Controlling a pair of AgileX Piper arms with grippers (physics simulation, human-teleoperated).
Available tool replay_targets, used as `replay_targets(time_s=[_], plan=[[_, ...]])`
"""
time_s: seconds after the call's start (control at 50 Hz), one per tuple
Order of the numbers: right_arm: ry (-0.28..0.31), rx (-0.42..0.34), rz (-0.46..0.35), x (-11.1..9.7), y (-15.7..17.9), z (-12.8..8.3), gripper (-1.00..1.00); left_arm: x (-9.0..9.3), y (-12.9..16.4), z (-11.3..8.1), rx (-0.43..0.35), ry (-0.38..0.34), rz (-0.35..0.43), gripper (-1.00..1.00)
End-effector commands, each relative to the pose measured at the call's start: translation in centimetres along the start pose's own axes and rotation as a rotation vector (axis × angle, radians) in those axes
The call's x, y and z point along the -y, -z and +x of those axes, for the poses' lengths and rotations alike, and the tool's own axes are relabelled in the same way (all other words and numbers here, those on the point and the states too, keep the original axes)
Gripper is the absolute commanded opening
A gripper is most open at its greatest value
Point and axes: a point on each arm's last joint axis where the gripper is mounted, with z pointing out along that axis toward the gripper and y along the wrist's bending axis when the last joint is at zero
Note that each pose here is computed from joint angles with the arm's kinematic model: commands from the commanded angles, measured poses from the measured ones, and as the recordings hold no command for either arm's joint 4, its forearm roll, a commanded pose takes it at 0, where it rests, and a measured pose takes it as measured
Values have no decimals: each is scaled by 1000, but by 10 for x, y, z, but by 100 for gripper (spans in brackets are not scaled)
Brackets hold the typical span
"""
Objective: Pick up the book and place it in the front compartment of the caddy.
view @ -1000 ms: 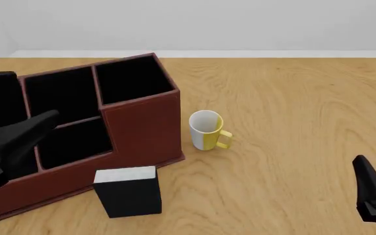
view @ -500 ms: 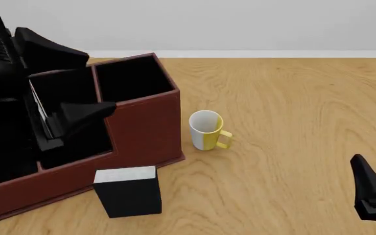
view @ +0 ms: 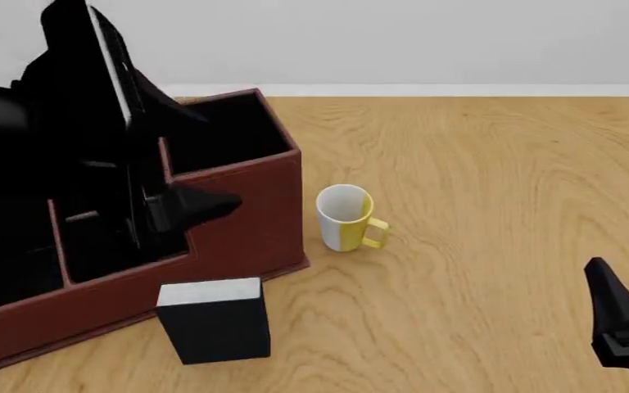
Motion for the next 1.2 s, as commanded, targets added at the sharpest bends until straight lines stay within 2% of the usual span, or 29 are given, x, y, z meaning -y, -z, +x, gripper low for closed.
replay_targets(time_s=[0.02, 0.1, 0.18, 0.22, 0.46, 0.74, 1.2], plan=[[6, -3, -4, 0, -1, 0, 100, 10, -1, -7, -38, 11, 74, 100], [11, -5, -5, 0, -2, 0, 100, 11, 0, -7, -46, 2, 85, 100], [15, -7, -8, -1, -2, 0, 100, 19, 6, -14, -49, 16, 131, 100], [17, -7, -8, -1, -2, 0, 100, 16, 7, -15, -46, 14, 122, 100], [21, -9, -12, -1, -3, 0, 100, 25, 3, -10, -103, -4, 175, 100], [21, -9, -15, -1, -3, 0, 100, 31, -15, 12, -195, -62, 204, 100], [20, -7, -12, -1, -1, 0, 100, 28, -33, 35, -250, -92, 185, 100]])
